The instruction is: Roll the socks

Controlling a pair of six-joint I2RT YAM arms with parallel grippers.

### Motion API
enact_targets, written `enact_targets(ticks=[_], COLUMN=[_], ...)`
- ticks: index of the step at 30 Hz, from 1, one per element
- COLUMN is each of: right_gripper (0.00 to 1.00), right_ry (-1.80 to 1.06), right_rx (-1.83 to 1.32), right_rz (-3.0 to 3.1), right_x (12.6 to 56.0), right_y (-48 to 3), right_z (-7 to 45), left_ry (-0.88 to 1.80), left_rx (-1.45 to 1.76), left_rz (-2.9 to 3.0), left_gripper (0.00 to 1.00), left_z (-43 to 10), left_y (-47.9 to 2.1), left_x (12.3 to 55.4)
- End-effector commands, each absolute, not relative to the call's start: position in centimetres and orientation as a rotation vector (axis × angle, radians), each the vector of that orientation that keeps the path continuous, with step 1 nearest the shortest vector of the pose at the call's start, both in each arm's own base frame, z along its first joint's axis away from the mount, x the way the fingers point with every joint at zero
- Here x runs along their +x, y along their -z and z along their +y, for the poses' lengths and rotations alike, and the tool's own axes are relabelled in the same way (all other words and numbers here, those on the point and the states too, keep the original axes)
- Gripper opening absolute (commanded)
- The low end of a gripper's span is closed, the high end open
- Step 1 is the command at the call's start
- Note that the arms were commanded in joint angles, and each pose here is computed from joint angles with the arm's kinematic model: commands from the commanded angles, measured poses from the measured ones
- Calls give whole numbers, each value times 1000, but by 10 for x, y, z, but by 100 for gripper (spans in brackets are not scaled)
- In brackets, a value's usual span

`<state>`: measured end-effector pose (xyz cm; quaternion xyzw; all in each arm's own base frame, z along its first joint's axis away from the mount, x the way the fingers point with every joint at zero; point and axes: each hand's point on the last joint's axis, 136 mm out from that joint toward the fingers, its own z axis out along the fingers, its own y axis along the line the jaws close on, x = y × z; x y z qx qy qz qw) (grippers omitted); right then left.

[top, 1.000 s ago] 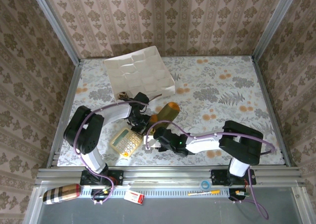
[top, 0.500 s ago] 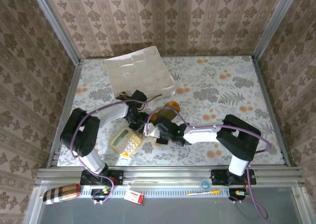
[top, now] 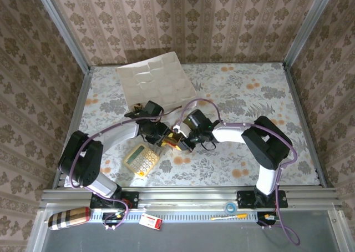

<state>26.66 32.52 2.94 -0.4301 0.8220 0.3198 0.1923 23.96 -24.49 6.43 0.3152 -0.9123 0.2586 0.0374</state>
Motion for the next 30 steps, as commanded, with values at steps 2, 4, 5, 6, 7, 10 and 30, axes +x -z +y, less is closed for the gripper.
enact_targets(ticks=[2, 4, 5, 6, 7, 10, 30], right_gripper=[0, 0, 0, 0, 0, 0, 47], right_ry=[-893, -919, -936, -954, -968, -1009, -581], right_rx=[-1107, -1073, -1055, -1038, -1026, -992, -1243], right_rz=[2720, 2749, 2757, 2769, 2774, 2793, 2080], right_x=[227, 227, 227, 227, 228, 229, 251], right_y=[28, 30, 30, 31, 31, 32, -53], right_z=[279, 277, 276, 275, 275, 275, 295], left_ry=[-786, -771, -760, -750, -742, -746, -130], left_rx=[932, 927, 928, 930, 935, 952, 1234], left_rz=[-2804, -2801, -2798, -2797, -2795, -2787, -2495], left_gripper=[38, 39, 40, 41, 41, 44, 0], left_z=[-247, -247, -247, -247, -248, -251, -211], left_y=[-53, -49, -47, -45, -42, -37, 12], left_x=[235, 234, 233, 233, 233, 237, 168])
